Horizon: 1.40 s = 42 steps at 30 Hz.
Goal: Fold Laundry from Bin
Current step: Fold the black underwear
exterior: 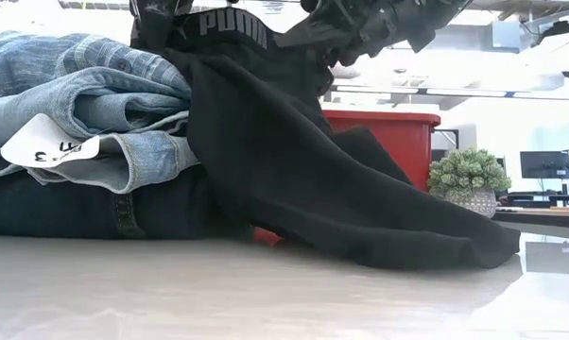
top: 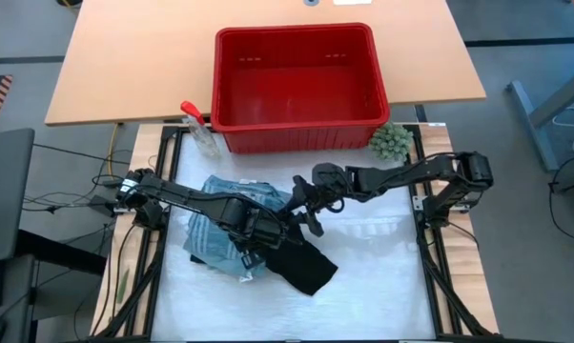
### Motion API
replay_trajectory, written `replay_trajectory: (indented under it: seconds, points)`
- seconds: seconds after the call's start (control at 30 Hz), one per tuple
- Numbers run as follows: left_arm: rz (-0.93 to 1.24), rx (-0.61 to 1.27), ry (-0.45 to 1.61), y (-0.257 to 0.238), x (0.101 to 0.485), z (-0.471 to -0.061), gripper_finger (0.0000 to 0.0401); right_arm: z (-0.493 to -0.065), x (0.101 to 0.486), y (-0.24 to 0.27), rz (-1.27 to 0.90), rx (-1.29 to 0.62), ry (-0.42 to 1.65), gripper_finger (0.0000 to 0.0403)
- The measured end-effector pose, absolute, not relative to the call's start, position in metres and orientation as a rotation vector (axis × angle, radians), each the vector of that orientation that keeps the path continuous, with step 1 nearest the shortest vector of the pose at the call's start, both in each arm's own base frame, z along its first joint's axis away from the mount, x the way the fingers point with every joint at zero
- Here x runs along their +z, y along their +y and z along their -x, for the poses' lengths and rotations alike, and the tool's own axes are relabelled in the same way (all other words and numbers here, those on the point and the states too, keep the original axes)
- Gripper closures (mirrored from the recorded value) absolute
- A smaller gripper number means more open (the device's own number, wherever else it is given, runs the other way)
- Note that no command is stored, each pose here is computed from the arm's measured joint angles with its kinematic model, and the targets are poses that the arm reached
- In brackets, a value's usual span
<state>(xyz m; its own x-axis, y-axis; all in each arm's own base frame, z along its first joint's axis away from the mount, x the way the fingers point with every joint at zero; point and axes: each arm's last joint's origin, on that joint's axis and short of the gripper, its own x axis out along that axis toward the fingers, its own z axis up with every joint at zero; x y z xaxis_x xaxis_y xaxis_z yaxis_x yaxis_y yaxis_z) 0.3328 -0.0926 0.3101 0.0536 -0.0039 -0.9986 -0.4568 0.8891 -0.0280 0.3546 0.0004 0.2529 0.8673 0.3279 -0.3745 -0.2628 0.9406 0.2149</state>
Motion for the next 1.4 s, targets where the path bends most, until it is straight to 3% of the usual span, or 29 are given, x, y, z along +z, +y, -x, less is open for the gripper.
replay_trajectory:
  seconds: [0.2, 0.33, 0.6, 0.8, 1.0, 1.2, 1.4]
  points:
    - [0.360, 0.326, 1.493, -0.093, 0.310, -0.333, 0.0401, -0.352, 0.252, -0.001, -0.186, 0.316, 0.455, 0.0368]
    - [0.306, 0.259, 1.477, -0.096, 0.310, -0.335, 0.0383, -0.341, 0.262, -0.001, -0.243, 0.319, 0.512, 0.0368]
    - [0.169, 0.154, 1.325, -0.104, 0.325, -0.338, 0.0300, -0.291, 0.309, 0.007, -0.248, 0.327, 0.647, 0.0366]
    - [0.149, 0.135, 0.978, -0.097, 0.379, -0.324, 0.0257, -0.247, 0.342, 0.022, -0.277, 0.337, 0.681, 0.0366]
    - [0.192, 0.095, 0.639, -0.090, 0.430, -0.308, 0.0246, -0.218, 0.361, 0.039, -0.305, 0.286, 0.633, 0.0366]
    - [0.251, -0.003, 0.524, -0.096, 0.429, -0.335, 0.0231, -0.214, 0.361, 0.059, -0.277, 0.274, 0.634, 0.0366]
    - [0.111, -0.076, 0.526, -0.092, 0.398, -0.380, 0.0170, -0.218, 0.353, 0.077, -0.314, 0.310, 0.694, 0.0366]
